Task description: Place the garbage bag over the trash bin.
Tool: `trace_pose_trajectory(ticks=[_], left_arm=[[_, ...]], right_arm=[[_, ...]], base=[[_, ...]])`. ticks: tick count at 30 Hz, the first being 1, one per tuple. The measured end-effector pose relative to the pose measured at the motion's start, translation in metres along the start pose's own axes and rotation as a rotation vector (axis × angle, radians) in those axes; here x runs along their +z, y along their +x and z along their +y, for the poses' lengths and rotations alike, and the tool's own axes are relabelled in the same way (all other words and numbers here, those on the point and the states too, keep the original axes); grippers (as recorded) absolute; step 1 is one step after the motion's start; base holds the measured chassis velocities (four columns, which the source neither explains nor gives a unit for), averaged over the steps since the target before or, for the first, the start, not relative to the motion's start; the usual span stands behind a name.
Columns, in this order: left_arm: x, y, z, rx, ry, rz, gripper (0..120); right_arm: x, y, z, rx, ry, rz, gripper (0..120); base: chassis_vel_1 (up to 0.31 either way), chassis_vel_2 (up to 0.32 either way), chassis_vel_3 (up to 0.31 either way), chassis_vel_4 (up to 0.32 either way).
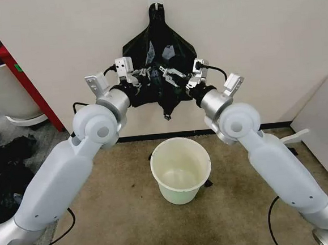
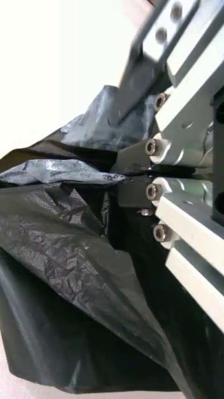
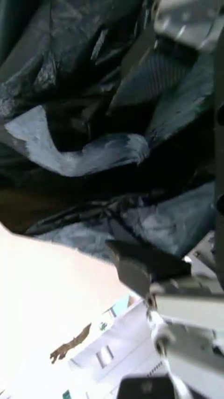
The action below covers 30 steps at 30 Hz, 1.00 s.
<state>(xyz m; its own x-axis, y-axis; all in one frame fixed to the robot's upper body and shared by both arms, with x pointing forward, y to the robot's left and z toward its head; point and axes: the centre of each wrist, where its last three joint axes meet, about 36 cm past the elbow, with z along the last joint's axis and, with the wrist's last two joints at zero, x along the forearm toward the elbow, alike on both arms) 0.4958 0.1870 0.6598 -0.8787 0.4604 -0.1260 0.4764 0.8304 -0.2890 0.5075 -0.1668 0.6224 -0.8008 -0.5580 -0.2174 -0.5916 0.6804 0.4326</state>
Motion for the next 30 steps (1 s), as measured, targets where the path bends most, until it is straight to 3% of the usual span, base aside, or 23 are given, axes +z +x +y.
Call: trace_pose_trajectory(ticks=[7, 19, 30], left_arm=[[-0.001, 0.001, -0.001, 0.006, 0.001, 0.0, 0], [-0.007, 0.004, 0.004, -0.01, 0.0, -0.016, 0], [-0.013, 0.009, 0.008, -0.022, -0.002, -0.028, 0]], right_arm=[[0.006, -0.01, -0.012, 0.03, 0.026, 0.009, 42], [0.012, -0.014, -0.009, 0.031, 0.017, 0.007, 2], [0.013, -0.014, -0.013, 0.046, 0.008, 0.005, 0]], base=[[0.0, 0.0, 0.0, 0.0], [0.0, 0.0, 0.0, 0.0], [0.0, 0.0, 0.0, 0.0]])
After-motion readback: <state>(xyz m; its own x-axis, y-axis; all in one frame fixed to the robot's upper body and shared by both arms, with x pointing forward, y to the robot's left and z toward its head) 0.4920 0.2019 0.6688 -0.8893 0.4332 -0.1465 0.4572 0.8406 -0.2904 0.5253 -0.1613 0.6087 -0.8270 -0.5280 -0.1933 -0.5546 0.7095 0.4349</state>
